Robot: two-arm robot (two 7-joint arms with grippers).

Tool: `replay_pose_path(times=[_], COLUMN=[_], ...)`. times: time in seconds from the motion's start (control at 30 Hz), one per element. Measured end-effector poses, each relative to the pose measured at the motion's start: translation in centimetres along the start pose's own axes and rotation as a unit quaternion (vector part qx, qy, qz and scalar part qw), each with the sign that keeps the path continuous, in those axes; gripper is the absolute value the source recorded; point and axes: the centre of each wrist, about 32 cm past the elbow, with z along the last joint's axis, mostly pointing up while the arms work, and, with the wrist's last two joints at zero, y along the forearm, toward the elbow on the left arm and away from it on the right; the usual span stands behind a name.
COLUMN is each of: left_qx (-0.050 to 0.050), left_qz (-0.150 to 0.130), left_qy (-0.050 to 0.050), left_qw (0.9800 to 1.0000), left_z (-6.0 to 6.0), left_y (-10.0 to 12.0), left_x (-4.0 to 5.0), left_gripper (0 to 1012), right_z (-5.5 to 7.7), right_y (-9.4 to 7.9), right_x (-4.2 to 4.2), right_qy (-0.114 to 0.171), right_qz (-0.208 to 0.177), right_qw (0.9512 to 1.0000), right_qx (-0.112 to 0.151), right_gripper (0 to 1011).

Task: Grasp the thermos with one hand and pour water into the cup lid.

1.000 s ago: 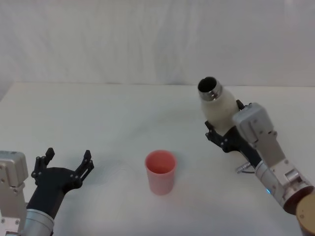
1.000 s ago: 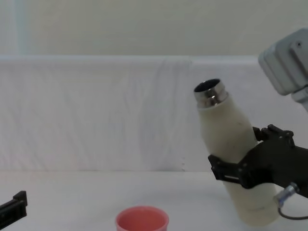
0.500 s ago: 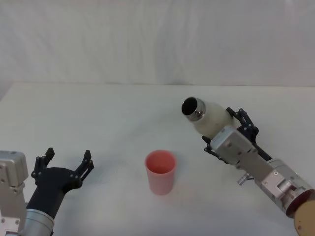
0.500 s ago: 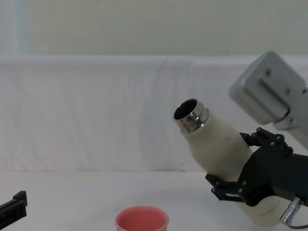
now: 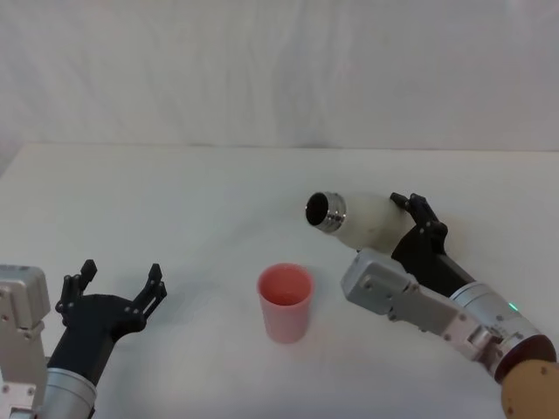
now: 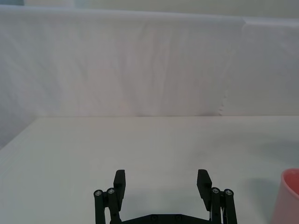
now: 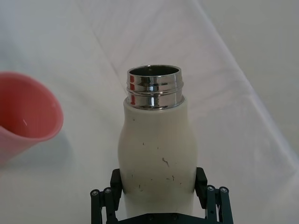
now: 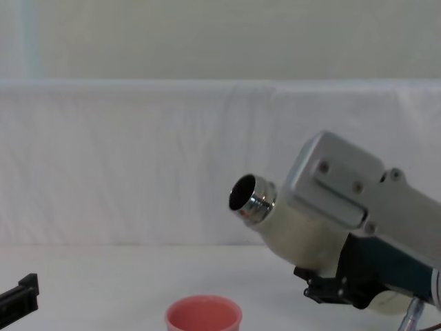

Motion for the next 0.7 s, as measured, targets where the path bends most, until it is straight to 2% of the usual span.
replay_pose_path(times=[0.33, 0.7], left_qx=[0.000, 0.000], left_qz=[0.000, 0.000], left_qy=[0.000, 0.000], left_qw=[1.0000, 1.0000], left_z=[0.00, 0.00], left_y=[0.00, 0.00], left_x=[0.00, 0.00], left_gripper=[1001, 1001], right_z=[0.10, 0.05], right_y=[0.05, -0.06], right_x=[-0.43, -0.58], right_qy=[-0.048, -0.069], right_qz=[0.003, 0.005], right_qw=[0.9988, 0.9975], right_qx=[-0.007, -0.012], right_gripper=[956, 956])
